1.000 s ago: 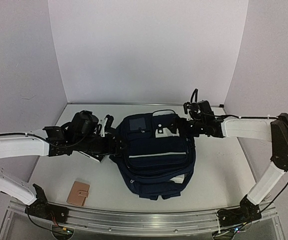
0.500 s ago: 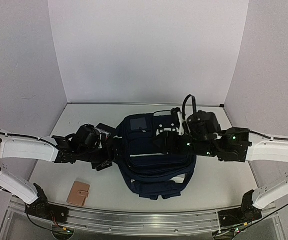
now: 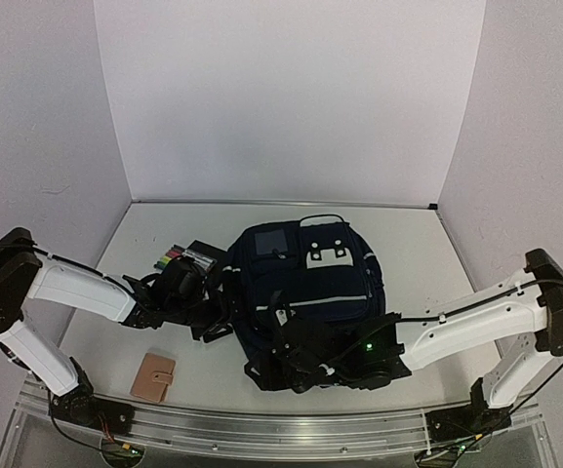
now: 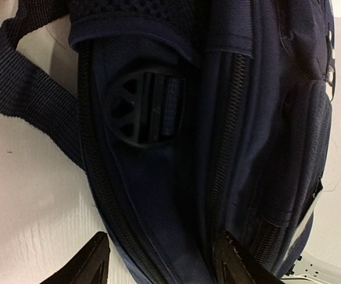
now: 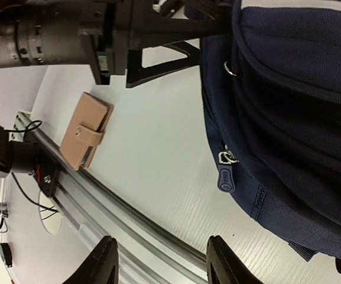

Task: Pack the student bag
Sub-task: Adjust the student bag at the center of the board, then zip the student bag at the center of the board.

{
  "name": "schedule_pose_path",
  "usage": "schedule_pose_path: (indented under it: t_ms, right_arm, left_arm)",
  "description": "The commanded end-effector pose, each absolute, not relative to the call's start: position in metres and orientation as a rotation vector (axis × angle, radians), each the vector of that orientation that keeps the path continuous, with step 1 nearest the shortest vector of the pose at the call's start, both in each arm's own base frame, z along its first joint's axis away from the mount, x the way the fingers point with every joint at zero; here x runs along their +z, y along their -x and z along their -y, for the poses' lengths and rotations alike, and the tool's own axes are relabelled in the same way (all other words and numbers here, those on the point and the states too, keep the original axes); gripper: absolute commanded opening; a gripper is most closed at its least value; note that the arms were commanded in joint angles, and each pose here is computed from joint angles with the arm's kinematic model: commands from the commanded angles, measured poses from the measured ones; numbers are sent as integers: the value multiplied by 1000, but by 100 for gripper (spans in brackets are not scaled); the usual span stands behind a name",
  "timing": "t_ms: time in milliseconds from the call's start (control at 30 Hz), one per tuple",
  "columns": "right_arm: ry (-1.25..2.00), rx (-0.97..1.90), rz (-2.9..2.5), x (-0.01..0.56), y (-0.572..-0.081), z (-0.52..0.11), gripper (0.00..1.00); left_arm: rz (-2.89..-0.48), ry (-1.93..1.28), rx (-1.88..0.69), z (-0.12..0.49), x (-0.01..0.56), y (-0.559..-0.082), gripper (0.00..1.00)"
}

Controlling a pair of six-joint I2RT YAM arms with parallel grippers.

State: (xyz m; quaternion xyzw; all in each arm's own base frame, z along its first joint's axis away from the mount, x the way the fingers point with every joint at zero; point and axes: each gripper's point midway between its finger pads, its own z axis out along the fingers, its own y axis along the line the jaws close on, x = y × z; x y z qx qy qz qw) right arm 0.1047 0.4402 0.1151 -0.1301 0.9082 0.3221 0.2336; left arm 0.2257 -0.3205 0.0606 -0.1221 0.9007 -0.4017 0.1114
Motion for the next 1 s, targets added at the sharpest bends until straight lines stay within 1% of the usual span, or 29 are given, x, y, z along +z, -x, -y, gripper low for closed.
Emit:
schedule_pose_path:
  t_ms: [0, 67, 167, 267, 367, 467, 600, 767, 867, 967]
  right_arm:
    - [159, 899, -2436, 122, -125, -455, 48]
    - [130, 876, -2451, 113, -127, -454, 47]
    - [58, 815, -2471, 92, -131, -445, 46]
    - [-9, 761, -2448, 88, -139, -434, 46]
    - [-29, 727, -2418, 90, -145, -429, 46]
    - [5, 706, -2408, 89, -149, -433, 45]
    - [48, 679, -2410, 82, -154, -445, 40]
    - [45, 651, -2405, 78, -164, -444, 28]
    - [50, 646, -2400, 79, -165, -445, 25]
    - [50, 640, -2409, 74, -164, -444, 17]
  left_arm:
    - [-2613, 354, -1240, 335, 61, -235, 53]
    - [-2608, 349, -1239, 336, 63, -237, 39]
    - [-2598, 347, -1224, 335, 65, -239, 23]
    - [-2592, 351, -1211, 332, 68, -239, 13]
    - [-2584, 353, -1208, 330, 73, -239, 7]
    - [-2576, 349, -1207, 328, 78, -239, 4]
    - [-2564, 342, -1214, 330, 84, -240, 1]
    - [-2549, 333, -1224, 330, 90, -241, 0]
    - [-2547, 330, -1220, 328, 91, -239, 0]
    - [-2552, 322, -1209, 326, 92, -238, 0]
